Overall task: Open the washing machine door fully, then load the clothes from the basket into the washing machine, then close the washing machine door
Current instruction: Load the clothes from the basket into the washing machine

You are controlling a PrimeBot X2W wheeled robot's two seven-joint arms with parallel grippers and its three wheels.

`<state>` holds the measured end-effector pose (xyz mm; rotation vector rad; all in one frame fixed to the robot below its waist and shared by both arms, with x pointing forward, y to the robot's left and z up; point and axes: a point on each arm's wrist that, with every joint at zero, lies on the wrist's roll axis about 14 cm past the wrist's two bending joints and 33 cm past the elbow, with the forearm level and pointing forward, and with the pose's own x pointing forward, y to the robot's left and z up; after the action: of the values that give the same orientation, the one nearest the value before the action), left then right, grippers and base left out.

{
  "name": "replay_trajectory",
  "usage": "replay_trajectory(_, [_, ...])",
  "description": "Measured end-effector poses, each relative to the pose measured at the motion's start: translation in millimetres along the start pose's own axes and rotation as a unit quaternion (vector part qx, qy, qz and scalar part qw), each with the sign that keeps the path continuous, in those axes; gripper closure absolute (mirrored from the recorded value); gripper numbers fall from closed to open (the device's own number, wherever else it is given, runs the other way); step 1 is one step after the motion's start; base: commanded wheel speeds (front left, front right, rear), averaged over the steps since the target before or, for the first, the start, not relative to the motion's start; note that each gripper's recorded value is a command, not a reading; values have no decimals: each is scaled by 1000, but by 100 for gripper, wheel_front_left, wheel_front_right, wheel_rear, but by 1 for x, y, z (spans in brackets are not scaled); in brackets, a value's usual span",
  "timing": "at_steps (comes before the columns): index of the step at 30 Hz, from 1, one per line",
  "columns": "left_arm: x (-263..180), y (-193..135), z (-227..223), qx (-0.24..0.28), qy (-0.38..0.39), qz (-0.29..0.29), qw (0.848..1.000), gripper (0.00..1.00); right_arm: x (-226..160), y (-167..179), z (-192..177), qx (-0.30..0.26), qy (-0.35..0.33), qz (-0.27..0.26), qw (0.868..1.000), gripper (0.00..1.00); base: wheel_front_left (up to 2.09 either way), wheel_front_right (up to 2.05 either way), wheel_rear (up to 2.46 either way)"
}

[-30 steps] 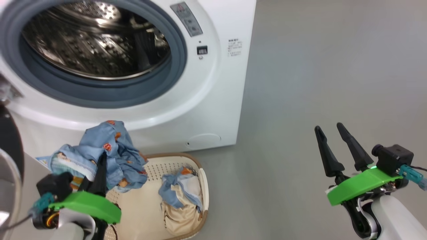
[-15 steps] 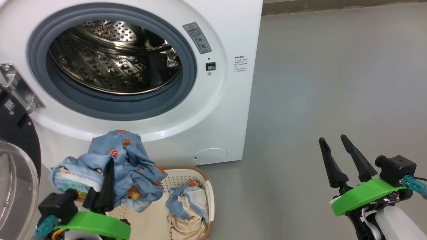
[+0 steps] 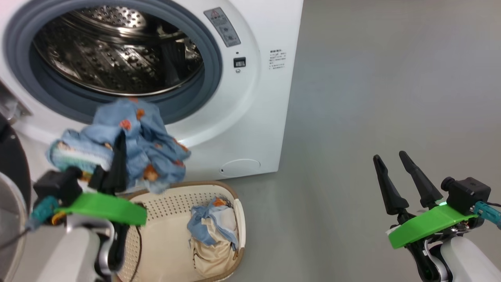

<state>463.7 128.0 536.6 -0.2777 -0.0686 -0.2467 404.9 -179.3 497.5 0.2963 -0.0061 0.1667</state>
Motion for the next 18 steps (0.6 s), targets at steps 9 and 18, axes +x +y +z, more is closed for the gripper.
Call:
replay_trajectory(9, [70,10,-1,5,4,-5,1000,100,16,-9,1,-10,-1,-5,1000,0,0,0,0])
replay_trajectory(18, [139,28,-25,15,35,3,999,100,38,-20,-5,-13,-1,-14,1000,0,0,0,0])
